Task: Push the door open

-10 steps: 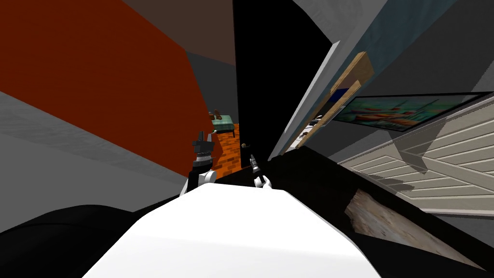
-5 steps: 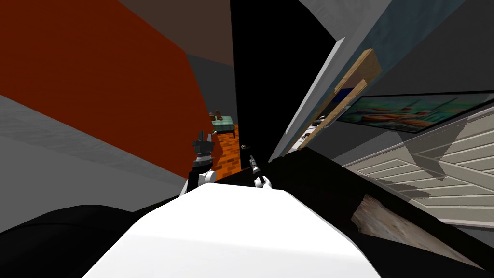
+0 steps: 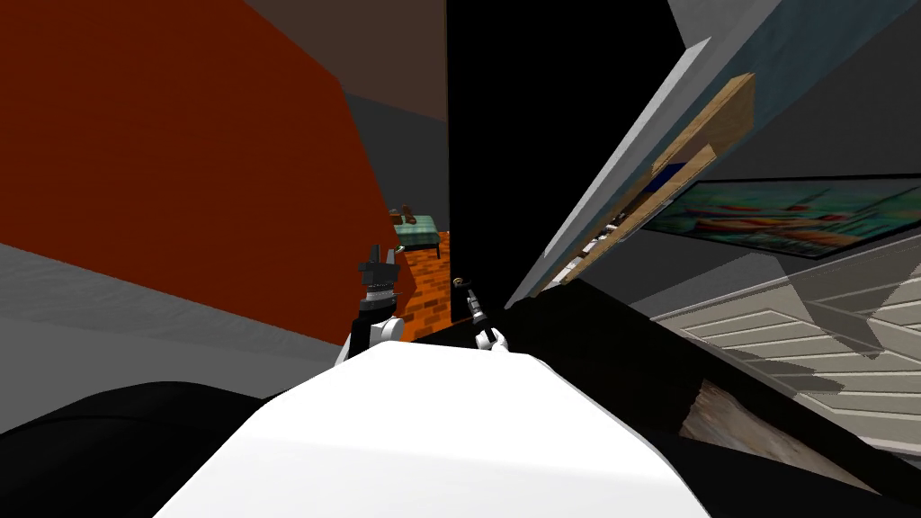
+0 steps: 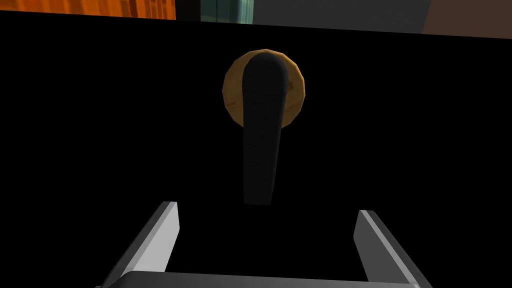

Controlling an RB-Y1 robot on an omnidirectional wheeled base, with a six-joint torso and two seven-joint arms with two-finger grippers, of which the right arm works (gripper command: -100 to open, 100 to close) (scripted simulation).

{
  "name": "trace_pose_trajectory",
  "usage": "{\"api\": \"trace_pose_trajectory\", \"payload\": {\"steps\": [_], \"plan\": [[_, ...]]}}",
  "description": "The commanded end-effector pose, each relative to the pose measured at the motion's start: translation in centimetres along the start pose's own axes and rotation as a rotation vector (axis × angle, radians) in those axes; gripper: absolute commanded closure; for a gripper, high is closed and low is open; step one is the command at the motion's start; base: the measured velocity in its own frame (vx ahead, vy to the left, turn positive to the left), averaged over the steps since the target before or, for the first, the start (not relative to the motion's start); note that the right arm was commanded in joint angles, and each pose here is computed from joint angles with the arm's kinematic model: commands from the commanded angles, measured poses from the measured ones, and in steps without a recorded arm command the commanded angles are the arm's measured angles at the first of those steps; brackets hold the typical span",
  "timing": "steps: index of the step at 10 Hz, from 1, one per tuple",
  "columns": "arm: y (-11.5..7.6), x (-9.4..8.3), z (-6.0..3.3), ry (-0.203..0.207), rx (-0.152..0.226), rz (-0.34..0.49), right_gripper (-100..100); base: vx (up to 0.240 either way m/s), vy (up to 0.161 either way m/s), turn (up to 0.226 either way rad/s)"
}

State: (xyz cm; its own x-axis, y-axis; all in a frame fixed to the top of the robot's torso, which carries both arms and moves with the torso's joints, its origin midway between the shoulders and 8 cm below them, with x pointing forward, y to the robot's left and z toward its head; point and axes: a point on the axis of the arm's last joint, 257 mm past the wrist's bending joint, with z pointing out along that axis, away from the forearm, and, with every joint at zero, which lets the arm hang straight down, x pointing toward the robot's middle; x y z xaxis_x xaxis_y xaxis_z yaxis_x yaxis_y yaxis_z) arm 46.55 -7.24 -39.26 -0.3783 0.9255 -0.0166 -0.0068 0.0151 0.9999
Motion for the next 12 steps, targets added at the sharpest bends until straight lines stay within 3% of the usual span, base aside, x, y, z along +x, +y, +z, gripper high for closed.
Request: {"api": "trace_pose_trajectory", "payload": {"steps": [1, 6, 7, 12], "plan": [[-0.02, -0.10, -0.07, -0.005, -0.001, 0.001, -100, 0.191, 0.071, 0.031], [0.07, 0.37, 0.00, -0.011, -0.005, 0.015, -100, 0.160, 0.070, 0.020], [0.07, 0.37, 0.00, -0.011, -0.005, 0.015, 100, -0.012, -0.004, -0.003], [0.07, 0.37, 0.00, -0.011, -0.005, 0.015, 100, -0.015, -0.007, 0.001]]}}
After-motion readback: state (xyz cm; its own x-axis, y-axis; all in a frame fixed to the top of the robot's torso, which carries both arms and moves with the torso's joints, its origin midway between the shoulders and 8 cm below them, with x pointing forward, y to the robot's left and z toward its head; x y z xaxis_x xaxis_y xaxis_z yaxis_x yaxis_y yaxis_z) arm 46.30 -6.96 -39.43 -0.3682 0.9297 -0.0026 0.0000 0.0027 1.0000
